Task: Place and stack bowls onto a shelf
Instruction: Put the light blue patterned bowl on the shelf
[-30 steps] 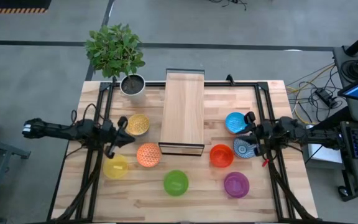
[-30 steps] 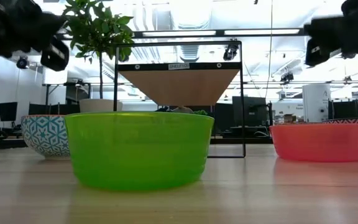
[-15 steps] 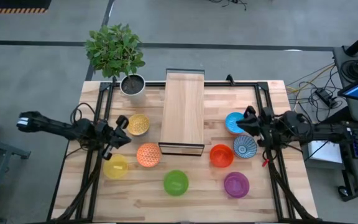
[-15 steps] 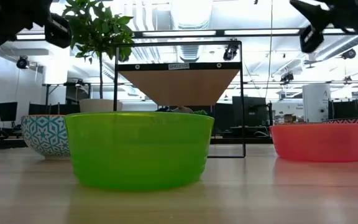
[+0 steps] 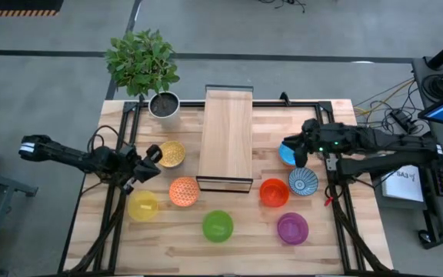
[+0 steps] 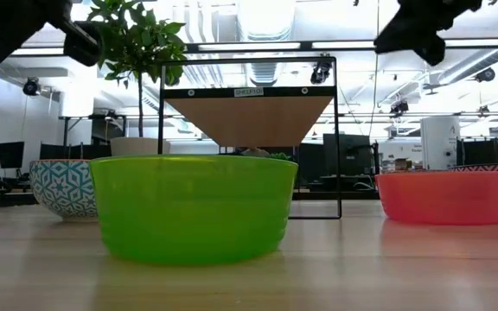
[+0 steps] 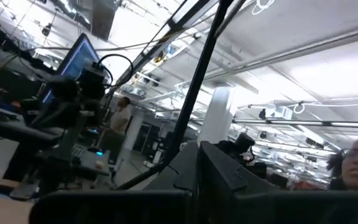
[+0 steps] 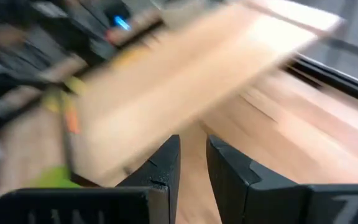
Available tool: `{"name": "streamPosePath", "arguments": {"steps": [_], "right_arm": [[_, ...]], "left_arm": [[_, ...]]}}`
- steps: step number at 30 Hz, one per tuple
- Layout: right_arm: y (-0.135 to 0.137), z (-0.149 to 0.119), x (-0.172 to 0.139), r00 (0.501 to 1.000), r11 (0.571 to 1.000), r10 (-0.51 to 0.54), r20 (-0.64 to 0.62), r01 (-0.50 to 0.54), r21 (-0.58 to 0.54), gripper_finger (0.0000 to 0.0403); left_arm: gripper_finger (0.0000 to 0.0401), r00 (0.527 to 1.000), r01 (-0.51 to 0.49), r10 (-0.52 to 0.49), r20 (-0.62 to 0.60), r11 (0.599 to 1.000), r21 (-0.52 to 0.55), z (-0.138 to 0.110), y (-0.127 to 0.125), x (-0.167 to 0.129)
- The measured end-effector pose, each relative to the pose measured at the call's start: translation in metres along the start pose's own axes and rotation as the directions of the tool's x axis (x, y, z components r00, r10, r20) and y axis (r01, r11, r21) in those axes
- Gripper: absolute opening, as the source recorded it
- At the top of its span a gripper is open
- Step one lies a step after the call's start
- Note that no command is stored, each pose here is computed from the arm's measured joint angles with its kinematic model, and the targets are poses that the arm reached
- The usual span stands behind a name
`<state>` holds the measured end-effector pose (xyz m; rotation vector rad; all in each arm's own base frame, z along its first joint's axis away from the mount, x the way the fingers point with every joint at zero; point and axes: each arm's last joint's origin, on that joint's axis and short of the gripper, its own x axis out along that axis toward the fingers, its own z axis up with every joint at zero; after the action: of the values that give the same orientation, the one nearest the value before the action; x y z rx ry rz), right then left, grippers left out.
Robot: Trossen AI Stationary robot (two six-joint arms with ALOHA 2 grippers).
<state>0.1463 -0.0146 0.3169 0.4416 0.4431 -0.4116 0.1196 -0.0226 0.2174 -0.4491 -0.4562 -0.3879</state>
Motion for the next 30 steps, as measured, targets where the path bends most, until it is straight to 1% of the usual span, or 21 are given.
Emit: {"name": "streamPosePath", "arguments": {"steps": [4, 7, 9, 11, 13, 14, 15, 16, 17, 18, 19, 20, 21, 22, 23, 24, 25, 27, 28, 30], "right_arm": [[0.004, 0.014, -0.010, 0.994, 0.997, -0.074, -0.080, 0.074, -0.004, 0.0068], [0.008, 0.021, -0.012, 0.988, 0.995, -0.097, -0.117, 0.097, -0.003, 0.0068], [0.010, 0.026, -0.013, 0.987, 0.995, -0.102, -0.126, 0.103, 0.006, 0.0068], [0.012, 0.030, -0.012, 0.985, 0.993, -0.108, -0.138, 0.113, 0.030, 0.0068], [0.014, 0.035, -0.011, 0.981, 0.990, -0.121, -0.150, 0.131, 0.060, 0.0068], [0.015, 0.037, -0.010, 0.976, 0.986, -0.136, -0.168, 0.149, 0.069, 0.0068], [0.015, 0.038, -0.009, 0.969, 0.983, -0.154, -0.194, 0.170, 0.069, 0.0068], [0.015, 0.039, -0.008, 0.960, 0.978, -0.173, -0.220, 0.194, 0.075, 0.0068], [0.016, 0.040, -0.007, 0.949, 0.972, -0.194, -0.251, 0.220, 0.082, 0.0068], [0.016, 0.039, -0.006, 0.934, 0.965, -0.216, -0.283, 0.249, 0.086, 0.0068], [0.015, 0.039, -0.004, 0.919, 0.956, -0.238, -0.316, 0.279, 0.091, 0.0068], [0.015, 0.038, -0.002, 0.902, 0.947, -0.258, -0.347, 0.307, 0.095, 0.0068], [0.014, 0.037, 0.000, 0.885, 0.938, -0.275, -0.377, 0.333, 0.098, 0.0068], [0.014, 0.035, 0.002, 0.865, 0.927, -0.295, -0.405, 0.362, 0.098, 0.0068], [0.013, 0.032, 0.004, 0.843, 0.915, -0.315, -0.437, 0.391, 0.095, 0.0068], [0.012, 0.029, 0.007, 0.822, 0.904, -0.332, -0.462, 0.418, 0.093, 0.0068], [0.011, 0.026, 0.010, 0.800, 0.893, -0.344, -0.492, 0.440, 0.093, 0.0068], [0.009, 0.018, 0.016, 0.756, 0.873, -0.359, -0.548, 0.480, 0.089, 0.0068], [0.009, 0.014, 0.020, 0.740, 0.867, -0.361, -0.568, 0.490, 0.088, 0.0068], [0.007, 0.007, 0.026, 0.715, 0.855, -0.373, -0.592, 0.512, 0.081, 0.0068]], "left_arm": [[0.0000, 0.999, -0.023, 0.020, 0.051, 0.997, 0.069, 0.010, -0.003, 0.007], [0.0000, 0.995, -0.035, 0.024, 0.095, 0.992, 0.118, 0.023, -0.006, 0.018], [0.0000, 0.996, -0.039, 0.028, 0.088, 0.991, 0.127, 0.028, -0.008, 0.025], [0.0000, 0.996, -0.062, 0.048, 0.080, 0.981, 0.184, 0.036, -0.009, 0.033], [0.0000, 0.994, -0.108, 0.097, 0.052, 0.961, 0.256, 0.046, -0.011, 0.042], [0.0000, 0.991, -0.133, 0.133, 0.019, 0.950, 0.282, 0.051, -0.012, 0.046], [0.0000, 0.982, -0.166, 0.185, -0.033, 0.939, 0.301, 0.055, -0.013, 0.050], [0.0000, 0.963, -0.212, 0.254, -0.093, 0.923, 0.320, 0.060, -0.013, 0.054], [0.0000, 0.927, -0.275, 0.342, -0.154, 0.899, 0.340, 0.064, -0.013, 0.056], [0.0000, 0.869, -0.362, 0.452, -0.204, 0.859, 0.363, 0.067, -0.012, 0.058], [0.0000, 0.788, -0.465, 0.571, -0.231, 0.797, 0.385, 0.069, -0.011, 0.059], [0.0000, 0.691, -0.562, 0.682, -0.240, 0.715, 0.415, 0.070, -0.009, 0.059], [0.0000, 0.585, -0.641, 0.776, -0.235, 0.620, 0.453, 0.071, -0.007, 0.058], [0.0000, 0.491, -0.692, 0.842, -0.223, 0.532, 0.488, 0.072, -0.006, 0.057], [0.0000, 0.423, -0.719, 0.880, -0.218, 0.472, 0.510, 0.072, -0.006, 0.057], [0.0000, 0.377, -0.733, 0.900, -0.221, 0.435, 0.522, 0.073, -0.006, 0.058], [0.0000, 0.348, -0.737, 0.908, -0.233, 0.419, 0.530, 0.072, -0.007, 0.059], [0.0000, 0.330, -0.725, 0.909, -0.256, 0.418, 0.547, 0.069, -0.007, 0.064], [0.0000, 0.333, -0.709, 0.902, -0.274, 0.431, 0.558, 0.067, -0.007, 0.067], [0.0000, 0.350, -0.655, 0.874, -0.336, 0.485, 0.579, 0.061, -0.008, 0.072]]}}
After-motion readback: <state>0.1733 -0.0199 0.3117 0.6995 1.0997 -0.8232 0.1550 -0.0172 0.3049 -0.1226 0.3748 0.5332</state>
